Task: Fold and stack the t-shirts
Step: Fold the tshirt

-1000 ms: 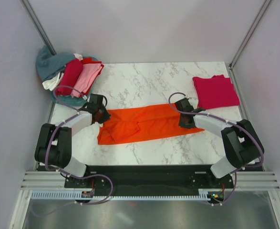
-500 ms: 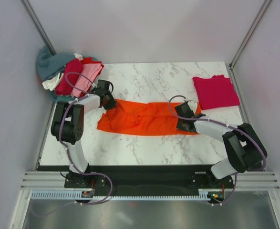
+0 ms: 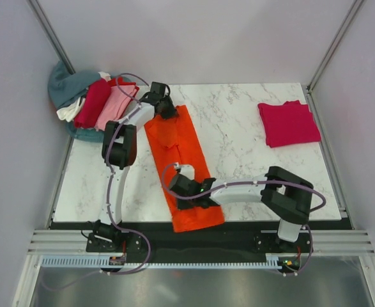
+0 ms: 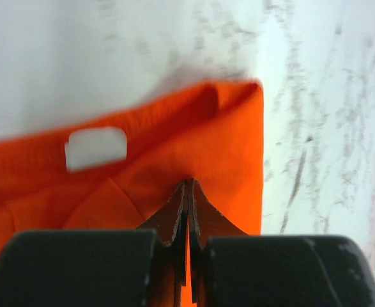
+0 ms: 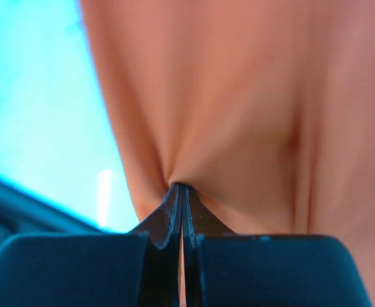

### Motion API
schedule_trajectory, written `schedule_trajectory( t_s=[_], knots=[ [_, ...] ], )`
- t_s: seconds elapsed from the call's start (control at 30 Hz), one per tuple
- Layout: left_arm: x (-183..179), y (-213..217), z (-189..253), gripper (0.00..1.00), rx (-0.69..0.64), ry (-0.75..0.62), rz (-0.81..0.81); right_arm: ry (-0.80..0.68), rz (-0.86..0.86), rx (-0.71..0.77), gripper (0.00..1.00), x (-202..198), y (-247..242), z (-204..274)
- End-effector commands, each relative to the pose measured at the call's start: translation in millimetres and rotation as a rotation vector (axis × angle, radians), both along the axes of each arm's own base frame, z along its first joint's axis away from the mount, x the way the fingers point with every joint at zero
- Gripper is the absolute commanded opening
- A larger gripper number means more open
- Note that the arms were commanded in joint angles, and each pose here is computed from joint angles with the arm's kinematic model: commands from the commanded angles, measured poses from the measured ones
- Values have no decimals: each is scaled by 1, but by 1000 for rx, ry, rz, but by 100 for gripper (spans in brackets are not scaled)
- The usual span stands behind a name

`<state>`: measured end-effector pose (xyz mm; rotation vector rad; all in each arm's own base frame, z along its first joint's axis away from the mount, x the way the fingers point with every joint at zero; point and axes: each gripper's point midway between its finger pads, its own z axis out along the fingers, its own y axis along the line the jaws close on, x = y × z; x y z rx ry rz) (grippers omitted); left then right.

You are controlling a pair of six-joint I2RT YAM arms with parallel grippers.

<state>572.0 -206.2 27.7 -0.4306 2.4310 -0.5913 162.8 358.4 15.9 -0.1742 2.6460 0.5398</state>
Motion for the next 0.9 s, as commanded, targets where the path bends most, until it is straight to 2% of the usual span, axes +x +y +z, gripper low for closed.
schedule_trajectory(
  t_s=[0.0, 0.03, 0.13, 0.2, 0.23, 0.33, 0.43, 0.5, 0.57, 0.63, 0.67, 0.7, 0.77, 0.8, 0.87],
  knots=[
    [-1, -51, -13, 2, -62, 39, -109, 122, 121, -53, 0, -44, 23, -20],
    [6, -69, 1, 2, -81, -1, -131, 111, 139, -28, 0, -45, 30, -12],
    [11, -90, -17, 2, -100, 1, -154, 6, 178, 79, 0, -32, 47, 30],
    [19, -109, -4, 2, -151, -33, -168, -79, 178, 88, 0, -18, 43, 50],
    [22, -113, -18, 2, -170, -23, -168, -116, 168, 124, 0, -12, 41, 71],
    [37, -126, -7, 2, -256, -71, -153, -152, 104, 150, 2, 9, 16, 90],
    [42, -128, -1, 2, -269, -109, -161, -162, 33, 149, 5, 32, -17, 94],
    [45, -132, 17, 4, -282, -157, -187, -158, -21, 137, 9, 49, -41, 89],
    [48, -133, 42, 9, -275, -217, -217, -181, -46, 134, 13, 64, -57, 94],
    [48, -133, 64, 13, -273, -260, -245, -188, -95, 119, 22, 84, -77, 93],
    [47, -132, 71, 18, -260, -278, -262, -197, -98, 107, 24, 92, -84, 92],
    [45, -133, 101, 18, -271, -323, -281, -205, -140, 104, 24, 109, -96, 95],
    [39, -130, 116, 20, -273, -336, -291, -217, -173, 96, 26, 133, -112, 96],
    [36, -129, 144, 20, -285, -376, -300, -218, -183, 93, 27, 141, -116, 96],
    [28, -127, 158, 24, -285, -390, -314, -201, -184, 96, 30, 157, -120, 89]
  ],
)
